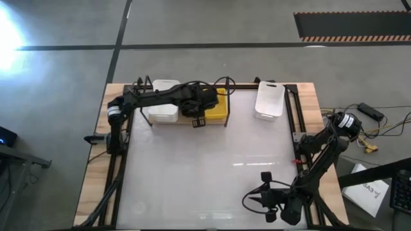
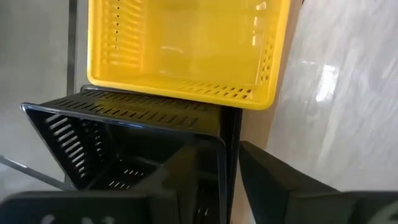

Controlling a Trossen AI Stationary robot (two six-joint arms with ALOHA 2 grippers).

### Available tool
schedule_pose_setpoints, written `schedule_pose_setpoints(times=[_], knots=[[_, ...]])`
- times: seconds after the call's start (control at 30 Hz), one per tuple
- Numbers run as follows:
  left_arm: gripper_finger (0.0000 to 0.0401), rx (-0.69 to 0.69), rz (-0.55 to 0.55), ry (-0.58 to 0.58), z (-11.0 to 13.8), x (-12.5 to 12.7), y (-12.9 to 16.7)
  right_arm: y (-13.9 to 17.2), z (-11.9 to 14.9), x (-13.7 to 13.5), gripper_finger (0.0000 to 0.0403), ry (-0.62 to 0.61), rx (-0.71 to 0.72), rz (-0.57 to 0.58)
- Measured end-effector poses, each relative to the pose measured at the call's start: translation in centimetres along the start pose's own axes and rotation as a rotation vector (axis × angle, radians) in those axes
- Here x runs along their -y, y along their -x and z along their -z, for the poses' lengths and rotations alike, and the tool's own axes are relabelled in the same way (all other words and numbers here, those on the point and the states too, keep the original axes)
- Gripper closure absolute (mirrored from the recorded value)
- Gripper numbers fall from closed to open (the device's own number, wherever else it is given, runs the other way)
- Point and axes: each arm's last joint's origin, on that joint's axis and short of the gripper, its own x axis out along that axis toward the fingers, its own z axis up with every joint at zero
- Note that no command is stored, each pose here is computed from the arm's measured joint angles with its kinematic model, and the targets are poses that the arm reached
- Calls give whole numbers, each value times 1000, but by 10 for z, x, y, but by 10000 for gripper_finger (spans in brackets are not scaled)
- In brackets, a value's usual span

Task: Stack baskets on shelf by color
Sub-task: Stack the black bin on top of the black bin, then stack the white bin on top of the white bin

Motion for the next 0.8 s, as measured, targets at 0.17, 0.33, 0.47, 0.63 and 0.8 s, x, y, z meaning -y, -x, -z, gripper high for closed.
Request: schedule_pose_setpoints(times=[0.17, 0.33, 0.47, 0.63, 0.8], knots=[[290, 32, -11, 60, -3, -3, 9, 0, 0, 0, 349, 0, 0, 0], [298, 62, -34, 132, -6, -6, 5, 0, 0, 0, 349, 1, 0, 0], [329, 39, -7, 132, -3, -5, -12, 0, 0, 0, 349, -1, 1, 0], [367, 36, -38, 126, -2, -3, -15, 0, 0, 0, 349, 1, 0, 0], [383, 97, -38, 142, -2, -5, 8, 0, 0, 0, 349, 2, 0, 0]])
